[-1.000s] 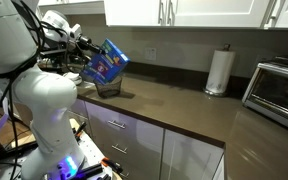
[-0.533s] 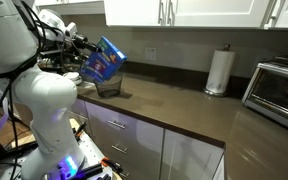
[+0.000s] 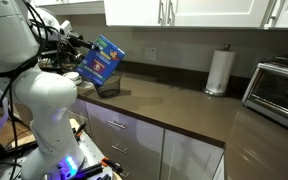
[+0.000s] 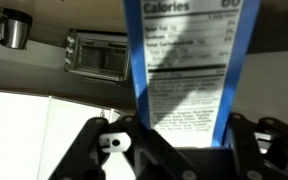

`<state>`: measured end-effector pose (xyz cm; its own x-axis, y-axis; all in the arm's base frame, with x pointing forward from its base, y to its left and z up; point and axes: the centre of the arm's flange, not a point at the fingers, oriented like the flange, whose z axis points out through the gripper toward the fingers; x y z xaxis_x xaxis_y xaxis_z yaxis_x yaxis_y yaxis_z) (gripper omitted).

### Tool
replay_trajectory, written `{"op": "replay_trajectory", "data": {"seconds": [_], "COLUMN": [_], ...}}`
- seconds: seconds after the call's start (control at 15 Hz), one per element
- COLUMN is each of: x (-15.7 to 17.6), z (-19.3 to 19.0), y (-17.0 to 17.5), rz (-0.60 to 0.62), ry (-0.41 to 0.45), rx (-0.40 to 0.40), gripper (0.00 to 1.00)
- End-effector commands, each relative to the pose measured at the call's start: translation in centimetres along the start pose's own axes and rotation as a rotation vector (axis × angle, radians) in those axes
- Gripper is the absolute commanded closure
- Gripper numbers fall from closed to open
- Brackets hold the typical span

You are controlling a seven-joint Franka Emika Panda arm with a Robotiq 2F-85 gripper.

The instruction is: Pour the contents from the box into the black then put the box on the counter

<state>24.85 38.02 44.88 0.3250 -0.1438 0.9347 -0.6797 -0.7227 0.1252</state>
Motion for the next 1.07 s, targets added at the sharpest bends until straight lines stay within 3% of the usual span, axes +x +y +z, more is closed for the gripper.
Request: {"op": "replay_trajectory", "data": {"seconds": [0.0,0.2,0.27,0.33,0.4,0.47,1.0], "x": [0.3,0.5,0.6,0.7,0.8,0.9,2.4], "z": [-0.8,-0.7,-0.7,-0.6,-0.6,-0.5,0.5], "y": [-0.9,-1.1,-1.2,-1.2,-1.1,-1.0,0.3], "rz": [0.007,0.007,0.008,0.011,0.014,0.016,0.072], "ry": [0.043,0.056,0.06,0.062,0.063,0.063,0.05], "rx": [0.0,0.006,0.008,0.009,0.011,0.011,0.01], "gripper": [0.49,0.67,0.67,0.82,0.83,0.76,0.68]}}
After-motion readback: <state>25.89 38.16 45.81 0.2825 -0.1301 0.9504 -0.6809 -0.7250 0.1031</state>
